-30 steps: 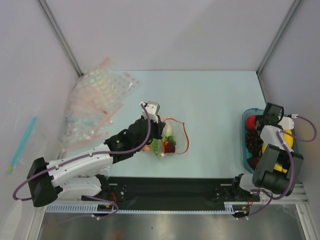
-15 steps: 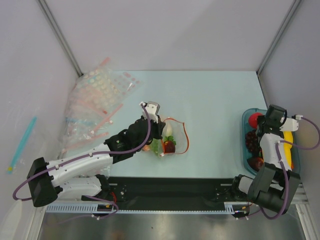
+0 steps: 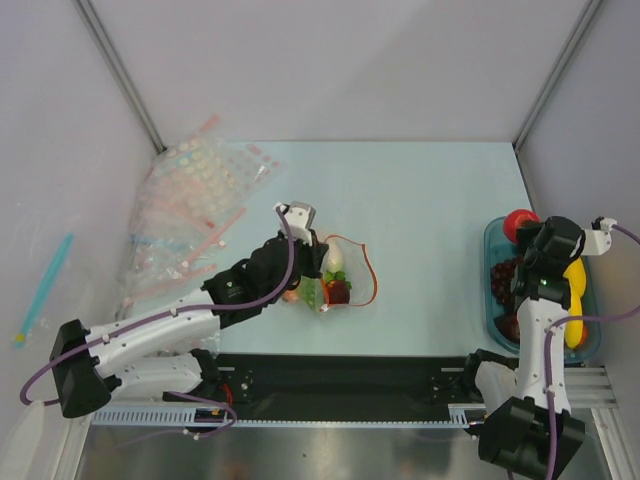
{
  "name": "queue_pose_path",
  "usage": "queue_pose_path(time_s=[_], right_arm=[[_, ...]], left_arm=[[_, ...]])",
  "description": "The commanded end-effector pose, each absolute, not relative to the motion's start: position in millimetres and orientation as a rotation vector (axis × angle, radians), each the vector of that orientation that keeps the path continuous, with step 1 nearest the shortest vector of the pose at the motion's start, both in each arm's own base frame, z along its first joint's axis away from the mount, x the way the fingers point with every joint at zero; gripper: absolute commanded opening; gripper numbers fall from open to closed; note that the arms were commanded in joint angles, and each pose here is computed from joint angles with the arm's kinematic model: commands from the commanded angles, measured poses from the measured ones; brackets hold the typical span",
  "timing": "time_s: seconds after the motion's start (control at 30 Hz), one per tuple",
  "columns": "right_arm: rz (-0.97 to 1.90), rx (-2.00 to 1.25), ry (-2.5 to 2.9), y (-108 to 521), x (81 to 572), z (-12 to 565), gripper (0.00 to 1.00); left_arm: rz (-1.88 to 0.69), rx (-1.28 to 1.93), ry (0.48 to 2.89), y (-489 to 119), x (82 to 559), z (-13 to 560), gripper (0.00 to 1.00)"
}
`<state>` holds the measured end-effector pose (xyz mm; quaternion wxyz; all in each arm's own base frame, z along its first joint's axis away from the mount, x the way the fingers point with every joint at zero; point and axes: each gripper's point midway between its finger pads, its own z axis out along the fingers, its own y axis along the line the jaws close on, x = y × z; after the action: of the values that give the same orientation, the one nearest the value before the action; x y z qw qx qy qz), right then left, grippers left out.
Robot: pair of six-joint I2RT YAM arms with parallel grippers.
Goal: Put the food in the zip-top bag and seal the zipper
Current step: Pick up the fake fruit from the bin.
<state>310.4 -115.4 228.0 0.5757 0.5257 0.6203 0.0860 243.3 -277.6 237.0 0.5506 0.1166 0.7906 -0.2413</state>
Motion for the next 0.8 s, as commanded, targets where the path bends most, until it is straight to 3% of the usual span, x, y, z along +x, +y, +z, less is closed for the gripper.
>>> queue_pose_path(time_s=[0.0,0.4,0.77], right_arm=[[0.28,1.055,1.494,-89.2,304.8,259.2,0.0],[0.597,0.468,1.613,36.3,290.3,292.7,0.0],[0.933,-0.186,1.521,182.7,242.0,325.8,0.0]], left_arm=[[-0.639,0.239,1.798,-278.3,242.3,272.1,0.04],[-0.611,0.231,1.814,-277.4,245.4,268.6,0.06],[-0.555,0.212,1.88,-275.2,259.7,249.4,0.05]])
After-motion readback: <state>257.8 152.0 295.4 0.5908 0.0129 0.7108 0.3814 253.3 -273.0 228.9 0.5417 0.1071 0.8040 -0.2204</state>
